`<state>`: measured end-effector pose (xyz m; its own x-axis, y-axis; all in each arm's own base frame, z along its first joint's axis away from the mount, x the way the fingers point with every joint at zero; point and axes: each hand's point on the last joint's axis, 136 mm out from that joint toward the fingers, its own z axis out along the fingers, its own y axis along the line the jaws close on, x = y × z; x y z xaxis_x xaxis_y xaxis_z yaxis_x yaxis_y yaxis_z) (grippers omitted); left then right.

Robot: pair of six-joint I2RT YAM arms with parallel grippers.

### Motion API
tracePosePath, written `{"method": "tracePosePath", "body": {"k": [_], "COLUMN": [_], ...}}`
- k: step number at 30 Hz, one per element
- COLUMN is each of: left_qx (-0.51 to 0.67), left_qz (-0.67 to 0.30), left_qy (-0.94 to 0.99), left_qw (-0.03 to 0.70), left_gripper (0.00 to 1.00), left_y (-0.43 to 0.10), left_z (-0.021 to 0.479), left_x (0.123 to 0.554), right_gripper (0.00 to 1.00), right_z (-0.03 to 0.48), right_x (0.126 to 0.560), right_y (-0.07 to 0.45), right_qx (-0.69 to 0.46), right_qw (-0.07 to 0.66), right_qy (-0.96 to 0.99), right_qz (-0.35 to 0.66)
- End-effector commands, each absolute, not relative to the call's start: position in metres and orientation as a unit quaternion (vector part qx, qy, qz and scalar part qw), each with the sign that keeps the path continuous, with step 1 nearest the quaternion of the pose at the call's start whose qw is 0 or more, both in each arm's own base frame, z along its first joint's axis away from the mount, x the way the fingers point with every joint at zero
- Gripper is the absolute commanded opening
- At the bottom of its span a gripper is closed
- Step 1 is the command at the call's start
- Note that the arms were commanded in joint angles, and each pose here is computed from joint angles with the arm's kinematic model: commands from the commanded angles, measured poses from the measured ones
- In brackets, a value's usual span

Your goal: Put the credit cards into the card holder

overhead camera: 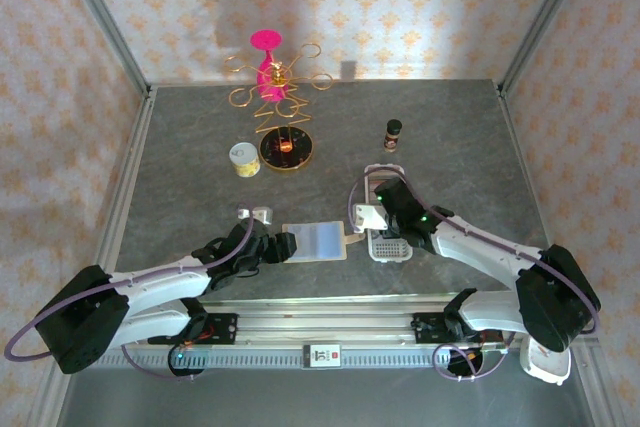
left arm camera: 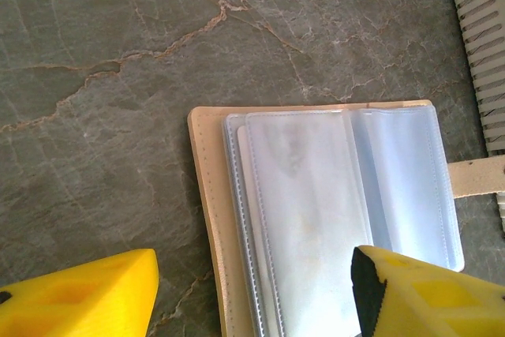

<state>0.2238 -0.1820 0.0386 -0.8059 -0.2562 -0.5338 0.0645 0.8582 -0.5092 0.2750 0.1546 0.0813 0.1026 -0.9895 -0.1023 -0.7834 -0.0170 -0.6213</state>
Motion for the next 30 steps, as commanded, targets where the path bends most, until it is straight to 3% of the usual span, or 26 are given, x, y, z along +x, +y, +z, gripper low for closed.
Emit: {"method": "tracePosePath", "body": {"k": [1, 6, 14, 22, 30], "left_qx": [-0.056, -0.057, -0.056, -0.056, -0.055], "left_qz": [-0.268, -0.267, -0.270, -0.270, -0.271], "left_qy": [0.911, 0.910, 0.909, 0.909, 0.908], "left_qw": [0.310, 0.311, 0.312, 0.313, 0.313], "left_gripper": [0.67, 0.67, 0.66, 0.64, 0.63], "left_y": [-0.183, -0.182, -0.183, -0.183, -0.184], "left_z": [0.040, 0.040, 0.042, 0.042, 0.043], "left_x": [0.225, 0.226, 0.227, 0.226, 0.226], "right_gripper": [0.69, 0.71, 0.66, 0.47, 0.37], "right_z": [0.081, 0.080, 0.078, 0.081, 0.088], "right_x": [0.276, 0.277, 0.289, 0.294, 0.295], "right_y": [0.153, 0.154, 0.154, 0.151, 0.149], "right_qx": [-0.685, -0.685, -0.675, -0.672, -0.666], "right_qw": [0.276, 0.278, 0.281, 0.276, 0.284], "right_qy": [0.648, 0.647, 0.652, 0.654, 0.655], "right_qz": [-0.186, -0.186, -0.200, -0.210, -0.214]}}
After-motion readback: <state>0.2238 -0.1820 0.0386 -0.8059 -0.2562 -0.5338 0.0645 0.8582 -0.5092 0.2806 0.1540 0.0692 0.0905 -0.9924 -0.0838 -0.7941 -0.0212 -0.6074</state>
